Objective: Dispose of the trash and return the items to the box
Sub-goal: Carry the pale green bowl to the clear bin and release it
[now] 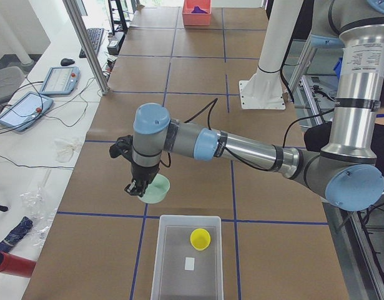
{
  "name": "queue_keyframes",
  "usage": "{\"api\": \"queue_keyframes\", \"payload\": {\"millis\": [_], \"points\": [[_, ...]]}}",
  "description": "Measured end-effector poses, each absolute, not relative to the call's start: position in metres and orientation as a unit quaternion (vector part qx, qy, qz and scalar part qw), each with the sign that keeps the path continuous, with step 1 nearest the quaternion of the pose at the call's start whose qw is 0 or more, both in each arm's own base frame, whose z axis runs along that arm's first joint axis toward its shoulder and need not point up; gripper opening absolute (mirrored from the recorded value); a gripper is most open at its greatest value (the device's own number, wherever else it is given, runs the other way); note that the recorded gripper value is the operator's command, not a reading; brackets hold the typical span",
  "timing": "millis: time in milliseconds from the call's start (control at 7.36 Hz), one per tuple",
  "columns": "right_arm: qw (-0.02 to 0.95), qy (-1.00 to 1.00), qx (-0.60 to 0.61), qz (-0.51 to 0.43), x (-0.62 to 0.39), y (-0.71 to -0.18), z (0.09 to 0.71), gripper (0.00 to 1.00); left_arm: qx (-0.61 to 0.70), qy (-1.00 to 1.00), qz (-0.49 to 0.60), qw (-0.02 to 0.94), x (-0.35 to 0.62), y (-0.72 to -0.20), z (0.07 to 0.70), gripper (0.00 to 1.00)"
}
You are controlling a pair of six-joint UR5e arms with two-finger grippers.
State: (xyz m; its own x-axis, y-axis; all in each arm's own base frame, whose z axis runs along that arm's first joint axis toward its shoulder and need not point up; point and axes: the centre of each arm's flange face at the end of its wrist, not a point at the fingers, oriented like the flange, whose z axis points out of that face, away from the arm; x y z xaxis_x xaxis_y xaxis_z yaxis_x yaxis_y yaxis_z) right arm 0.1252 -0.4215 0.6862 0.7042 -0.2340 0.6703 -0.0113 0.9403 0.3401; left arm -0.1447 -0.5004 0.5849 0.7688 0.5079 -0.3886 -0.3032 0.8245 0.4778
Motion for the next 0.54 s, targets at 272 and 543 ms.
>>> {"api": "queue_keyframes", "payload": {"millis": [272,543], "points": [[0.909,-0.380,0.161,-0.063,0.123,-0.422,0.686,1.00,0.212,0.249,0.228,0.917,-0.155,-0.459,0.679,0.00],[0.909,-0.380,0.160,-0.065,0.122,-0.423,0.686,1.00,0.224,0.245,0.222,0.917,-0.149,-0.412,0.746,0.00]]}}
